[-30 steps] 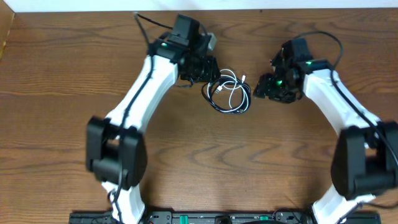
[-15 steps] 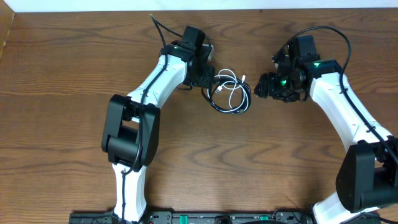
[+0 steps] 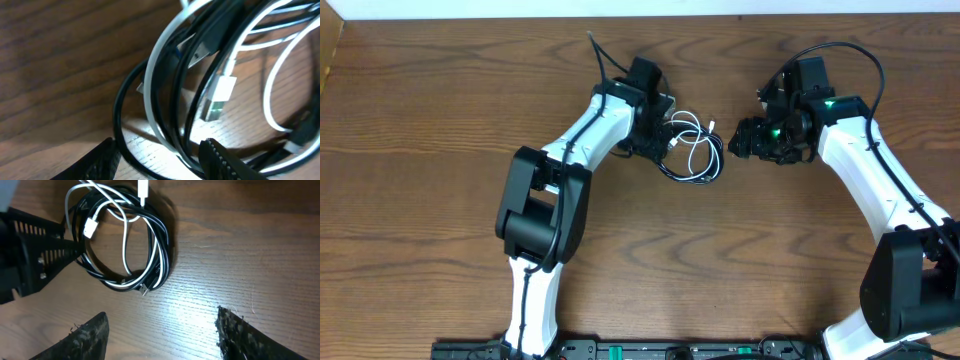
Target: Untangle cables
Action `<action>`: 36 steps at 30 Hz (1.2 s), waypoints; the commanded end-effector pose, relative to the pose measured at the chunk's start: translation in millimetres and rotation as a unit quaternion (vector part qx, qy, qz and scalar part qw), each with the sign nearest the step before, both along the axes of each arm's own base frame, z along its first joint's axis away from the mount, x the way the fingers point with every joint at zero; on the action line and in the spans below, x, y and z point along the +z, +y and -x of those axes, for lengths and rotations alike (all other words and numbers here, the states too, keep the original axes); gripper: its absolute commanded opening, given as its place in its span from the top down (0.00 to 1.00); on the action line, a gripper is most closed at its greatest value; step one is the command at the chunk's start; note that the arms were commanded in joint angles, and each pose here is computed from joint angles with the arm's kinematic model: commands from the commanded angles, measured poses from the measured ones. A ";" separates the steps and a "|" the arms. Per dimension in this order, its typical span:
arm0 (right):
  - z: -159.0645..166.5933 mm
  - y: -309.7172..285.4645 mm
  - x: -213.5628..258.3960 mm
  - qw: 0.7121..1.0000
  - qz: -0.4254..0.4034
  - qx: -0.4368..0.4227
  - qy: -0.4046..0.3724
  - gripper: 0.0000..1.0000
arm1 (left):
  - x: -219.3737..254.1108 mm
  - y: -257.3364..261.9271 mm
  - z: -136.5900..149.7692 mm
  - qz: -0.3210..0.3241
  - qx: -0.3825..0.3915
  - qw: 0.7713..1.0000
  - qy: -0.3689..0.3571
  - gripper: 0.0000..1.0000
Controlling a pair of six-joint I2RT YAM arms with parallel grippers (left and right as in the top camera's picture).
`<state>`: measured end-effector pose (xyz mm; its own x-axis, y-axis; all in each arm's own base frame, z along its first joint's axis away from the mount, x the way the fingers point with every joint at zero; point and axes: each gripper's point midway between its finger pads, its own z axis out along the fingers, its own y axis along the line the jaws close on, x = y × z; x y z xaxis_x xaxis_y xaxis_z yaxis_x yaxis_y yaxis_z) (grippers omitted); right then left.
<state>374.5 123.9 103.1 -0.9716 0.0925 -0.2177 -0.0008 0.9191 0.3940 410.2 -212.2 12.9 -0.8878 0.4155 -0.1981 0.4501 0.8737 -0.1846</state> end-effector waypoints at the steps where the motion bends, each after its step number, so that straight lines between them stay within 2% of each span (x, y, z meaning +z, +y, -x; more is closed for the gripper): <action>1: 1.0 0.2 1.9 1.000 0.000 0.006 -0.003 0.34 | -21.4 24.7 -3.7 -0.063 0.046 0.997 -0.001 0.46; 6: 1.1 0.3 2.0 1.000 0.000 0.006 -0.003 0.34 | -26.9 27.7 -9.4 -0.069 0.083 0.994 -0.005 0.47; 8: 1.4 2.4 2.1 1.000 0.000 0.009 -0.004 0.34 | -26.6 26.7 -10.8 -0.067 0.090 0.994 -0.006 0.53; 13: -2.8 12.9 4.7 1.000 -0.003 0.021 -0.020 0.35 | -26.1 19.0 -7.2 -0.042 0.112 0.993 0.011 0.92; 19: -14.2 26.0 11.4 0.998 -0.013 0.031 -0.054 0.36 | -5.4 -1.7 4.4 0.021 0.095 0.995 0.038 0.93; 30: -19.2 34.4 16.6 0.997 -0.032 0.037 -0.067 0.38 | 130.4 -19.7 22.6 0.135 0.074 0.988 -0.025 0.93; 36: -21.1 41.0 19.2 0.995 -0.040 0.044 -0.076 0.42 | 150.3 -21.5 39.7 0.156 0.066 0.986 -0.011 0.93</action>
<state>397.0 157.1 118.6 -0.9355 0.0434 -0.3506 -0.1227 0.8907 0.4376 375.8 -227.1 164.0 -0.9115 0.2150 -0.3507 0.3509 0.8513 -0.3900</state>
